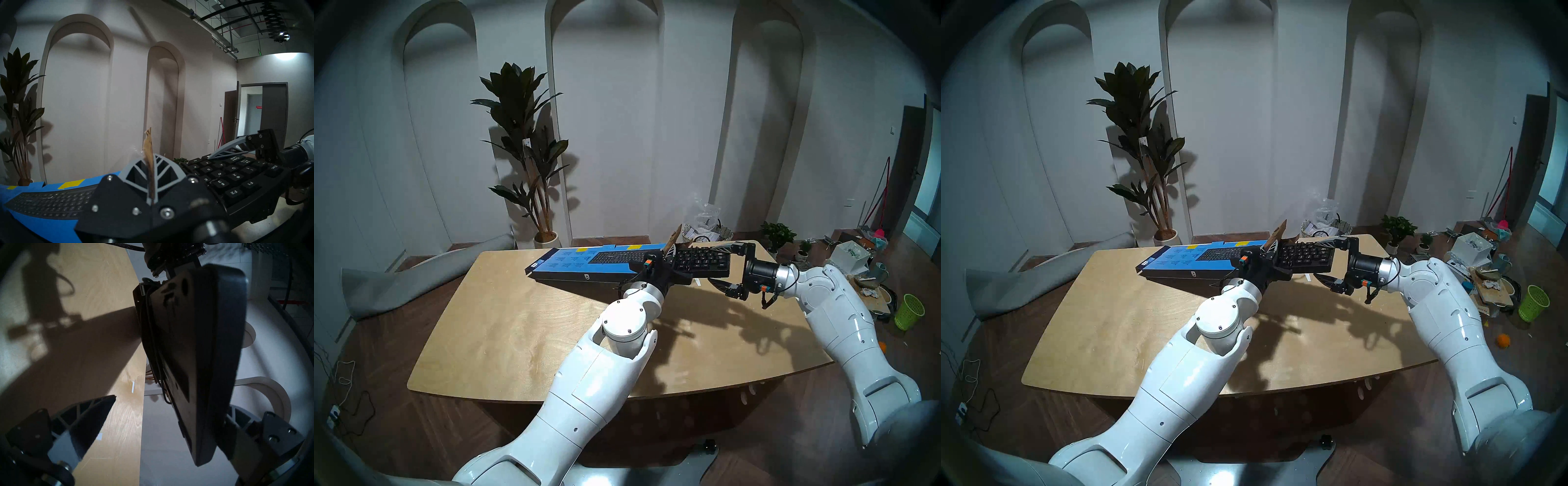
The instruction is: Unwrap the new keyboard and set the wrapping aside
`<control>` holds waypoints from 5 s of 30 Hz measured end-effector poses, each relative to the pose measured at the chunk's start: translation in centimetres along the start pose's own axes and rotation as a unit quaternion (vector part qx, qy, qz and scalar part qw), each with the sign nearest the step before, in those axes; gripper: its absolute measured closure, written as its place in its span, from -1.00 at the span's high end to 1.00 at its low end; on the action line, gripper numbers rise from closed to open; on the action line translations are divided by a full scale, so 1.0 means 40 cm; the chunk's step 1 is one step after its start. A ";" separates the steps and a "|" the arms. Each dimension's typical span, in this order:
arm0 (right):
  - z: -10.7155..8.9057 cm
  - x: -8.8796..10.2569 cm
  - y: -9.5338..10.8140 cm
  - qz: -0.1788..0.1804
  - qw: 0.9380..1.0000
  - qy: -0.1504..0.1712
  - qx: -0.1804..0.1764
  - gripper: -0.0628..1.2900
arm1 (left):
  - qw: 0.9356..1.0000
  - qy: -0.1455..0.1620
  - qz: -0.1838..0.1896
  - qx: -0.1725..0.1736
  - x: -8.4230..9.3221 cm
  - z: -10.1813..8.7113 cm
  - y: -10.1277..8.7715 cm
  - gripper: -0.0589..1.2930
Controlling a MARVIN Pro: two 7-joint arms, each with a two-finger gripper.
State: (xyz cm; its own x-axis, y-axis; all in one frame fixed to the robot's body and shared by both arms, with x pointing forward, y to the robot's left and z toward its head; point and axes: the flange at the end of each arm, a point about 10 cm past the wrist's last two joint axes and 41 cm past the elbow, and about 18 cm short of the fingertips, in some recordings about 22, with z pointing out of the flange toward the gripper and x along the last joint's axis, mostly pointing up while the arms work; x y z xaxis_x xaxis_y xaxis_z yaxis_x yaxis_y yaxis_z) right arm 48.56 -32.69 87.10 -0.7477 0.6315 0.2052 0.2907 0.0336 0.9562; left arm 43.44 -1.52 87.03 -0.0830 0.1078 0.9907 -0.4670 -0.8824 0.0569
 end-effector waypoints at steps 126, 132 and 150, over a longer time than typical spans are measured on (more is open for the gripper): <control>-0.572 -0.106 -0.115 -0.044 0.972 -0.182 -0.144 -0.52 | 0.988 -0.016 0.096 0.119 -0.121 -0.071 -0.319 -0.95; -0.577 -0.120 -0.155 -0.034 0.974 -0.192 -0.119 -0.53 | 0.994 -0.010 0.072 0.081 -0.140 -0.096 -0.189 -0.95; -0.494 -0.147 -0.311 0.020 0.976 -0.206 -0.064 -0.53 | 0.992 0.014 0.078 0.103 -0.093 -0.169 -0.133 -0.95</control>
State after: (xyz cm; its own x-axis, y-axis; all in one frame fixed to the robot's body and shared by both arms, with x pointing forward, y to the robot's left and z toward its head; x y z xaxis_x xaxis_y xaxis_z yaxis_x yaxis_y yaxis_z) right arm 37.57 -52.12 78.13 -0.4266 0.8889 0.1669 0.2175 -0.0783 0.9729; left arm 40.26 5.88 82.20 -0.1646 -0.0267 0.9860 -0.2575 -0.9638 -0.0691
